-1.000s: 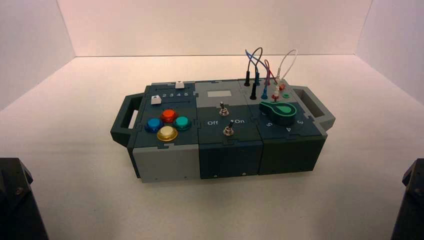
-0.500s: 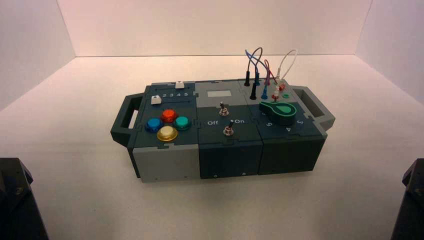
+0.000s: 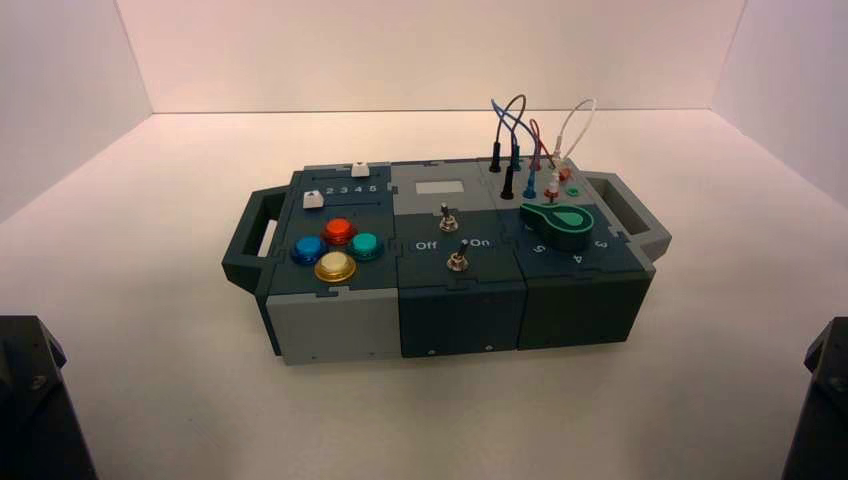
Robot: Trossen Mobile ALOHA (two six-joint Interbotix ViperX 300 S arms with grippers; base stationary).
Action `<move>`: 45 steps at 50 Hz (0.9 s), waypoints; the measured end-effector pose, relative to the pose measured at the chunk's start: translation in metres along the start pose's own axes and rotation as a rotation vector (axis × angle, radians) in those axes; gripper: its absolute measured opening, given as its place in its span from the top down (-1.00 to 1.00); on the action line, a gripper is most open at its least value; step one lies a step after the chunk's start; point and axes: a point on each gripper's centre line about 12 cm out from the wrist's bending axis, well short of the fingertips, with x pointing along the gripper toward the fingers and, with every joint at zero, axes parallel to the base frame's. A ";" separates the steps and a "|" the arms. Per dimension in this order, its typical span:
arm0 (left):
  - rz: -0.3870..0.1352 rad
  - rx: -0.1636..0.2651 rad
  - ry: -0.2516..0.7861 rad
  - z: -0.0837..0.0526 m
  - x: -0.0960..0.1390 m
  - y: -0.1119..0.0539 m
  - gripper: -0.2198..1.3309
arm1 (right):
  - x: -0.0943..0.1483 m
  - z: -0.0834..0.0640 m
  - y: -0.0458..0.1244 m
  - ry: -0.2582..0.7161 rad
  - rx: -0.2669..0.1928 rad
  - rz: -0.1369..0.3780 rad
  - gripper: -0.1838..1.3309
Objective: Push the yellow button with the left gripper.
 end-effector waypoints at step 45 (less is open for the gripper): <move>-0.333 0.228 0.665 -0.087 0.040 -0.095 0.92 | 0.013 -0.046 0.128 0.474 -0.218 0.449 0.94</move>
